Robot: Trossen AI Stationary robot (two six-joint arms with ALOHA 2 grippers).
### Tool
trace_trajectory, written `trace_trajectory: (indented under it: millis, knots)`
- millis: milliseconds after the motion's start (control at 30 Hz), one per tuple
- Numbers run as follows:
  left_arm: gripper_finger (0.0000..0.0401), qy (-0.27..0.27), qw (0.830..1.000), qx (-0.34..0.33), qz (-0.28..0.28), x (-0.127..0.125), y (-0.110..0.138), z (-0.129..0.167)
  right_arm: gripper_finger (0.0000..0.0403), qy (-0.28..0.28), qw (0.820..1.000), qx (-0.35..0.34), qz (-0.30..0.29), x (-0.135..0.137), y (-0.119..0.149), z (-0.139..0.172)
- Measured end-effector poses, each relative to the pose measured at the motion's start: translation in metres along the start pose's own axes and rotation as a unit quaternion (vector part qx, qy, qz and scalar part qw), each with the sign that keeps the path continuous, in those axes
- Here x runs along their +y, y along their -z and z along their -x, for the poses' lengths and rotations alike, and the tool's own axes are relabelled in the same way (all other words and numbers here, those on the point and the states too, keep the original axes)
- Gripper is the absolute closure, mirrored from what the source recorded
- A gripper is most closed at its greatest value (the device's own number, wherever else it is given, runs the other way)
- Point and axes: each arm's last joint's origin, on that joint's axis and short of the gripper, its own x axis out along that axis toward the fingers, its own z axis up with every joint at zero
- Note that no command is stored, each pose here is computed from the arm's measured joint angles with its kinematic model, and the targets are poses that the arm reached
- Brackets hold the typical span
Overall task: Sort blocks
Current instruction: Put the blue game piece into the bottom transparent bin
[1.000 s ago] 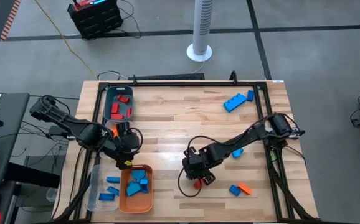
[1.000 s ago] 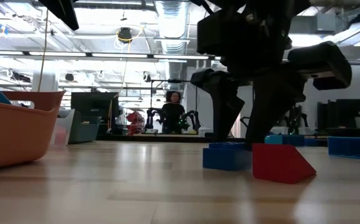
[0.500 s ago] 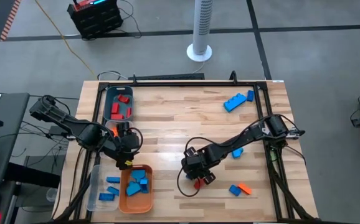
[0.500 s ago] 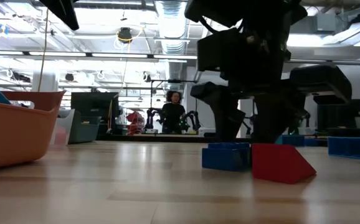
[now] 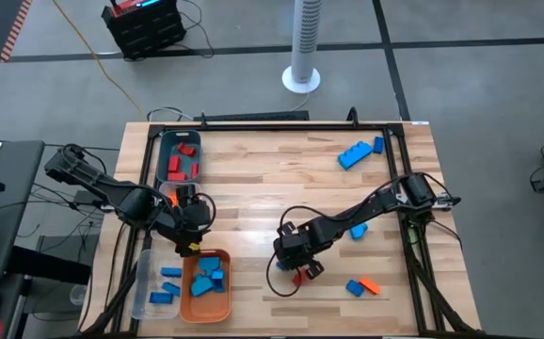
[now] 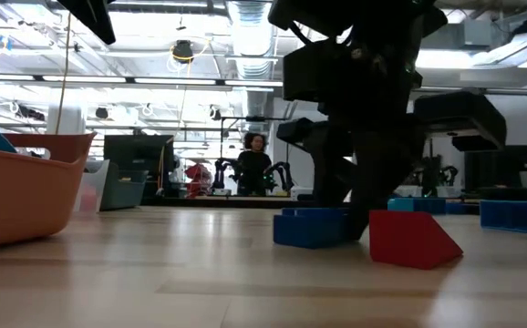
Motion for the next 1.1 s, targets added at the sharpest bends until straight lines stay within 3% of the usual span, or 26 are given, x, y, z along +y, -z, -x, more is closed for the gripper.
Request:
trace_trajectory:
  millis: [200, 400, 700, 1100]
  knots:
    - [0.0171, 0.001, 1.000, -0.001, -0.004, 0.000, 0.000, 0.000, 0.0285, 0.011, 0.998, 0.032, -0.054, -0.014, 0.003, 0.007]
    - [0.0169, -0.011, 0.998, -0.005, -0.054, -0.006, 0.001, -0.012, 0.0286, 0.092, 0.991, 0.050, -0.088, -0.037, -0.009, 0.030]
    - [0.0159, -0.104, 0.988, 0.003, -0.116, -0.021, 0.001, -0.050, 0.0286, 0.195, 0.970, -0.029, -0.142, -0.053, -0.044, 0.065]
    - [0.0158, -0.125, 0.989, -0.016, -0.084, -0.034, -0.011, -0.082, 0.0286, 0.257, 0.946, -0.125, -0.153, -0.046, -0.069, 0.075]
